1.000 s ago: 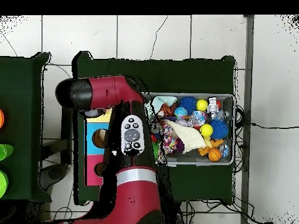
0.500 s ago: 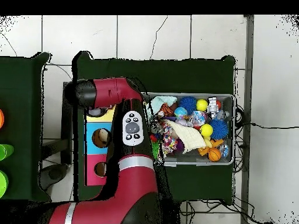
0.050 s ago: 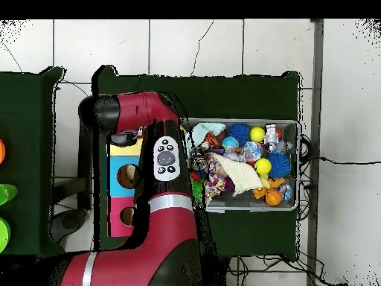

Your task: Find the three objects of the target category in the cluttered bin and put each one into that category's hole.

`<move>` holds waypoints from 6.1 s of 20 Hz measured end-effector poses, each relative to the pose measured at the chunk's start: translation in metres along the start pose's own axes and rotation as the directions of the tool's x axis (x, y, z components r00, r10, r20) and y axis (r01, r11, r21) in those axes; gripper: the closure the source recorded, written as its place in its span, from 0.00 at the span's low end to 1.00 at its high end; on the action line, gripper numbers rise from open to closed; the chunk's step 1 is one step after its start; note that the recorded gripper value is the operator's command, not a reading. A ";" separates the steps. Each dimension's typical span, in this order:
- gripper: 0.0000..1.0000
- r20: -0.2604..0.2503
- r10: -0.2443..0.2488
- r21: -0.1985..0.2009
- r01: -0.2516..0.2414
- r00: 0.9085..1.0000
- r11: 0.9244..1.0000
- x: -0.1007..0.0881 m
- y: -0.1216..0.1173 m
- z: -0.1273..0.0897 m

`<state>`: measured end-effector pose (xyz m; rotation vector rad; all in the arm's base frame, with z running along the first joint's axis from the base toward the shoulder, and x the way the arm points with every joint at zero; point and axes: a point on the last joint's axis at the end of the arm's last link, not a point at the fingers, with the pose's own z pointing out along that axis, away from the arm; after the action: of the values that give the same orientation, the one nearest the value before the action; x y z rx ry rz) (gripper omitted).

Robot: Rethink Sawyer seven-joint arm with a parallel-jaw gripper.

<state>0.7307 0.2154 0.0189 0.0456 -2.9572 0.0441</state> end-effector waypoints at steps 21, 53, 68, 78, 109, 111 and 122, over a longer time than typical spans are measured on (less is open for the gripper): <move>0.00 0.041 -0.010 0.005 0.010 0.999 1.000 0.012 0.000 -0.059; 1.00 0.645 0.069 -0.079 -0.023 0.761 0.997 -0.056 -0.038 -0.239; 1.00 0.741 -0.013 -0.017 0.038 0.671 0.999 -0.069 -0.014 -0.171; 1.00 0.662 -0.049 0.004 0.062 0.748 0.998 -0.060 -0.002 -0.096; 1.00 0.312 -0.045 0.046 0.033 0.949 0.998 -0.007 -0.017 -0.135; 1.00 0.314 -0.045 0.044 0.032 0.948 0.999 -0.007 -0.017 -0.136; 1.00 0.360 -0.013 -0.013 0.019 0.933 1.000 -0.015 -0.033 -0.109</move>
<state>0.7666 0.1869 0.1240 0.0840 -3.3248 0.0091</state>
